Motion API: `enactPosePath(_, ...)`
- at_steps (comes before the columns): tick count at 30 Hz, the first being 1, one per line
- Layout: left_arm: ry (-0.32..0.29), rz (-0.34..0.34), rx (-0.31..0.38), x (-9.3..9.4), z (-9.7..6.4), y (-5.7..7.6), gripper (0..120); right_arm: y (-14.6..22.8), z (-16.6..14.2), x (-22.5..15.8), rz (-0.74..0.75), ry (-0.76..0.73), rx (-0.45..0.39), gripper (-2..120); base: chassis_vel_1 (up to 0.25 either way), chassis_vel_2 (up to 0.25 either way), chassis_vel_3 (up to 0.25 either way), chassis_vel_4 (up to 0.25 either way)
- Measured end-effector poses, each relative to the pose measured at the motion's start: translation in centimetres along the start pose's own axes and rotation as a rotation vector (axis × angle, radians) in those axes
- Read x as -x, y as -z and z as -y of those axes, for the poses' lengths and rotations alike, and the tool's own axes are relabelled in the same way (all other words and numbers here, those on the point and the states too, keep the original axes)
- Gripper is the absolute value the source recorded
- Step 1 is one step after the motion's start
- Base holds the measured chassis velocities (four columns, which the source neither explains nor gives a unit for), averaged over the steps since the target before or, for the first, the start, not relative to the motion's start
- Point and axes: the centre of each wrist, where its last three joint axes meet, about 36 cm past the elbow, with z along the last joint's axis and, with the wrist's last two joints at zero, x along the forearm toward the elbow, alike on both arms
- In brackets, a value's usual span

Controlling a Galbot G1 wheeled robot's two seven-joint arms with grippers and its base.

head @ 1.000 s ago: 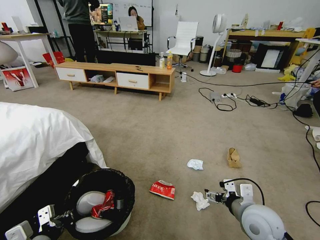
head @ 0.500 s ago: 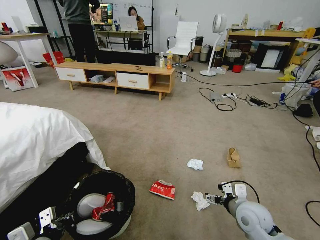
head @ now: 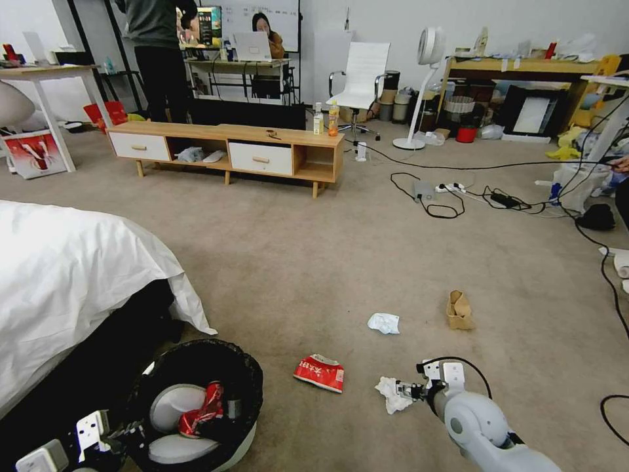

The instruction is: Pick up the trash bin and place the garbage on the floor into it.

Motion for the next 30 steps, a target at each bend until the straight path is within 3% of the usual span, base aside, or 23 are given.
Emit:
enactPosePath(8,0.005,-0.007,-0.002,0.6,-0.4,0.0,3,-1.5,-0.5,3.1,-0.029,-0.004,0.004,100,0.000,0.000,0.000,0.000)
enactPosePath(30,0.009,-0.016,-0.010,1.1,-0.5,-0.3,3,-2.8,-2.4,6.6,-0.010,0.009,-0.018,100,0.000,0.000,0.000,0.000)
